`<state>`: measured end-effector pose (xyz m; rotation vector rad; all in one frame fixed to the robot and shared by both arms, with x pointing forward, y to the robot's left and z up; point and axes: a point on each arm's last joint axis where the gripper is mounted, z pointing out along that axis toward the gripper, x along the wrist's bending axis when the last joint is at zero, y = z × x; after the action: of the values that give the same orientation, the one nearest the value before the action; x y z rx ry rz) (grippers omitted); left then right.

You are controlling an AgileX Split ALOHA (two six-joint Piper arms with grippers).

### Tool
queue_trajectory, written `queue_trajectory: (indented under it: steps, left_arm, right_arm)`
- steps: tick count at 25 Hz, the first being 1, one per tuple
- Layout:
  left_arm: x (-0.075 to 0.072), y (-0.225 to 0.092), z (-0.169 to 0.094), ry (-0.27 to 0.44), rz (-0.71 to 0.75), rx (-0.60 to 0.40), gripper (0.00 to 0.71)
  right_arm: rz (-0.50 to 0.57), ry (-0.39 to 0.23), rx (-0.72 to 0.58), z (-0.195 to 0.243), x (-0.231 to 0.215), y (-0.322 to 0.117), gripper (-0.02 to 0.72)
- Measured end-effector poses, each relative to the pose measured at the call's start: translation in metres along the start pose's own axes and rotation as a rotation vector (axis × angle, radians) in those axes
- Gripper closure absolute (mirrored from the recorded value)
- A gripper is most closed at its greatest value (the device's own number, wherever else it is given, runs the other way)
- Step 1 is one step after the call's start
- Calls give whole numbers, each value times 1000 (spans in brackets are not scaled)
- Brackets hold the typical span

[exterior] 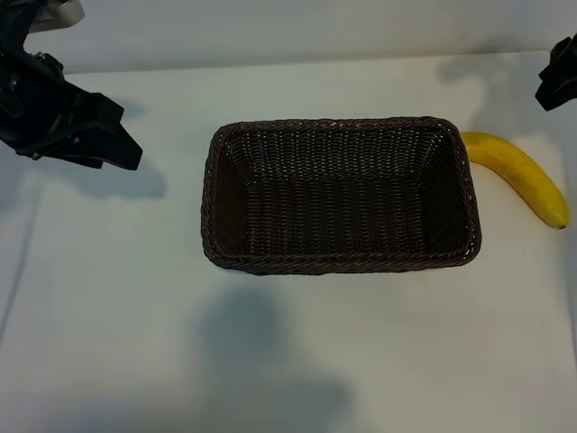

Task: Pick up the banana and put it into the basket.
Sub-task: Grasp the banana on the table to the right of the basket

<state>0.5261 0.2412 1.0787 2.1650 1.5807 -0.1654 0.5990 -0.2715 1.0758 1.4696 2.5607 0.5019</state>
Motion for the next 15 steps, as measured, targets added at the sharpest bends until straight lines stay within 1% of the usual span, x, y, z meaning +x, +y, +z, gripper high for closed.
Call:
queue_trajectory:
  steps: [2, 4, 15]
  left_arm:
    - [0, 0, 0, 0, 4, 0, 208]
    - [0, 0, 0, 0, 5, 0, 208]
    - [0, 0, 0, 0, 7, -1, 208]
  right_arm:
    - [11, -13, 3, 0, -1, 0, 117]
    - [13, -21, 5, 0, -2, -1, 97]
    - [13, -38, -7, 0, -3, 1, 111]
